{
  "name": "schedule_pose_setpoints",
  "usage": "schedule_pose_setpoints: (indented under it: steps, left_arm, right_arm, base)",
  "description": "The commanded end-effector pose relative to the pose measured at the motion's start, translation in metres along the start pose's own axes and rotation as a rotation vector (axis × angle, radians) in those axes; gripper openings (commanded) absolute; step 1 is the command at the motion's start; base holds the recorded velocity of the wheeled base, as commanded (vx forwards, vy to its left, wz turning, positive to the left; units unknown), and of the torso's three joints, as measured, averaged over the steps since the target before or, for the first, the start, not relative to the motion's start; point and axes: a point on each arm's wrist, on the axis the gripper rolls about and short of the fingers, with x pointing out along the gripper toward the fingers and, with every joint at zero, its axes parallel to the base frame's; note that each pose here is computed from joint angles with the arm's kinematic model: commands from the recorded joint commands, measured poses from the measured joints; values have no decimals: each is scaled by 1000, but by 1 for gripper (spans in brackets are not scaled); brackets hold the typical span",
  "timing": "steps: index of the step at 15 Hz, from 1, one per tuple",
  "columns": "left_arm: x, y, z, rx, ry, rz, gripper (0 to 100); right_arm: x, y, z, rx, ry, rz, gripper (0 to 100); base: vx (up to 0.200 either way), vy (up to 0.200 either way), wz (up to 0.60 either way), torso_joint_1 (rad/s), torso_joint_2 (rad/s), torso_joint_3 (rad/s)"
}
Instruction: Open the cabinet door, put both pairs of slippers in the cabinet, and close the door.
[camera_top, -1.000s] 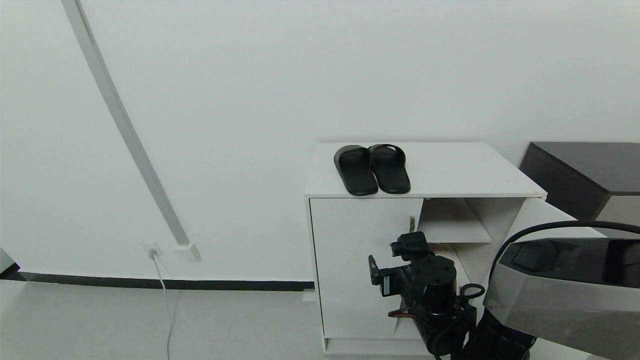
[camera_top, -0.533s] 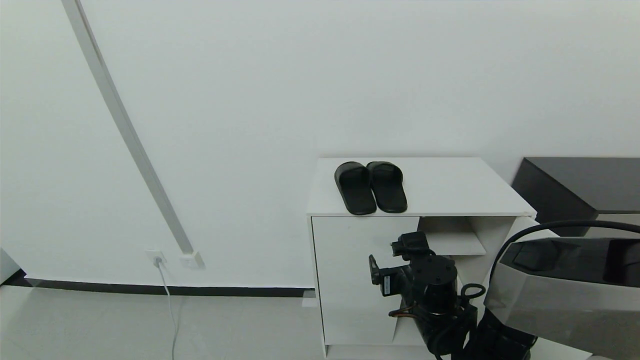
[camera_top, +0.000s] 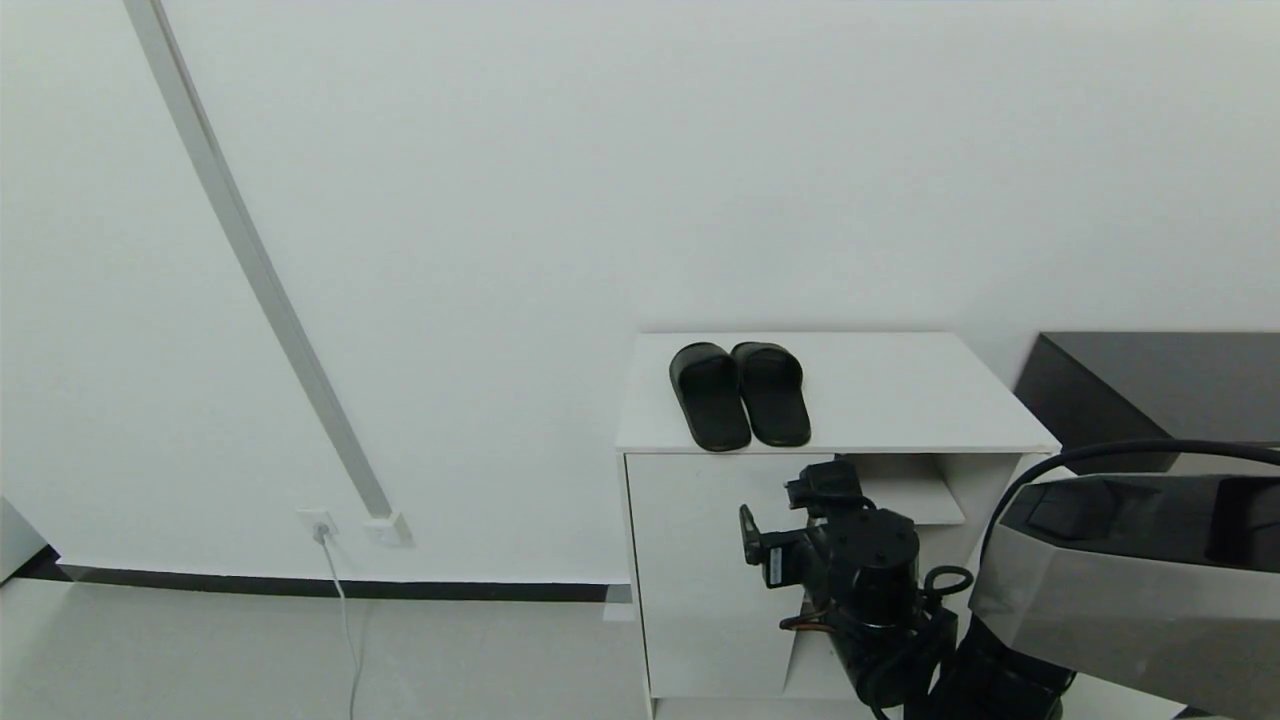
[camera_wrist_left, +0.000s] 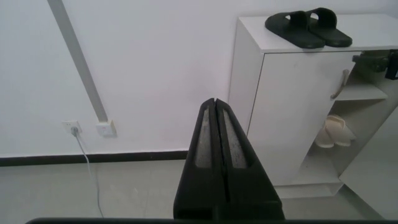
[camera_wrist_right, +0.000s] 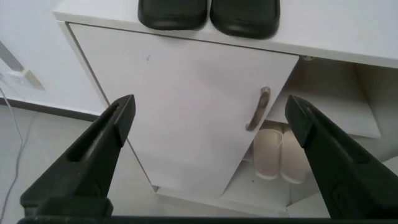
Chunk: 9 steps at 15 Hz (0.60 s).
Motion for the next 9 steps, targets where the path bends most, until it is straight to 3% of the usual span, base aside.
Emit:
schedule_pose_setpoints:
  steps: [1,4,9]
  left_arm:
    - [0,0,0,1,0,0,0]
    - [0,0,0,1,0,0,0]
    - [0,0,0,1,0,0,0]
  right_arm:
    - [2,-2,1,-11,-6,-8,100]
    - [17,-10,26,-19,-110,-3,100]
    - [41,-3,105,54,31,-32,100]
  base:
    - [0,0,0,0,0,0]
    - [0,0,0,0,0,0]
    - [0,0,0,0,0,0]
